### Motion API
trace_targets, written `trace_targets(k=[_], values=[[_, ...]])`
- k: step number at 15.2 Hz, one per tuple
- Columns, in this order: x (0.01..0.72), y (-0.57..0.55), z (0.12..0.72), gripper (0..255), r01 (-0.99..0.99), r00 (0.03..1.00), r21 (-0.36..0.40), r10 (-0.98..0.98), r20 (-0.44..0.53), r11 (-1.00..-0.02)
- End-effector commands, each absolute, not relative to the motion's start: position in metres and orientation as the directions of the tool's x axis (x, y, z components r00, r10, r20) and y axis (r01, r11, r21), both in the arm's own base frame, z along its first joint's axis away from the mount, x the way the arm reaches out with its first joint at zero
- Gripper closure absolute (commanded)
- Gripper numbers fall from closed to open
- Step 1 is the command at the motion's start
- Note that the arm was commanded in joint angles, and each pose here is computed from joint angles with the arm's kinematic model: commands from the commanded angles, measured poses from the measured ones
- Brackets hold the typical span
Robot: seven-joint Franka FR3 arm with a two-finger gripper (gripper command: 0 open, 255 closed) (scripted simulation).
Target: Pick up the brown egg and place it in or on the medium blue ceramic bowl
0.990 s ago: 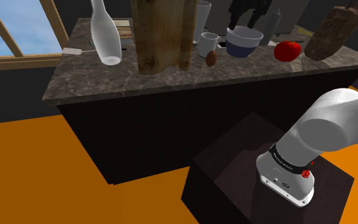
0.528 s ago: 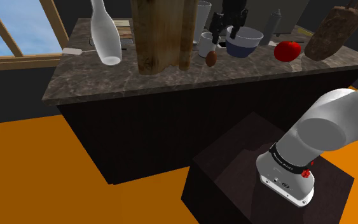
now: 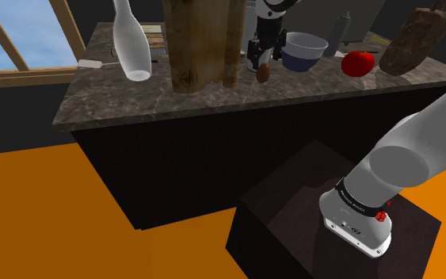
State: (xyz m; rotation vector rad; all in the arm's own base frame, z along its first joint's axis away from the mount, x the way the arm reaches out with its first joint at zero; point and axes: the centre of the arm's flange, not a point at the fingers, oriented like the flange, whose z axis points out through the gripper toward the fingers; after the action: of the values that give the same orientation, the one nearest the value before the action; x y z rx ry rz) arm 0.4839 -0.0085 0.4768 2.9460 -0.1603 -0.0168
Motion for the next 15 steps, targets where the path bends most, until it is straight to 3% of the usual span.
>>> trace_targets(k=[1, 14, 15], values=[[0.486, -0.011, 0.466, 0, -0.104, 0.994, 0.196, -0.107, -0.004, -0.975], [0.485, -0.016, 0.437, 0, -0.104, 0.994, 0.196, -0.107, -0.004, -0.975], [0.485, -0.016, 0.437, 255, -0.104, 0.994, 0.196, -0.107, -0.004, -0.975]])
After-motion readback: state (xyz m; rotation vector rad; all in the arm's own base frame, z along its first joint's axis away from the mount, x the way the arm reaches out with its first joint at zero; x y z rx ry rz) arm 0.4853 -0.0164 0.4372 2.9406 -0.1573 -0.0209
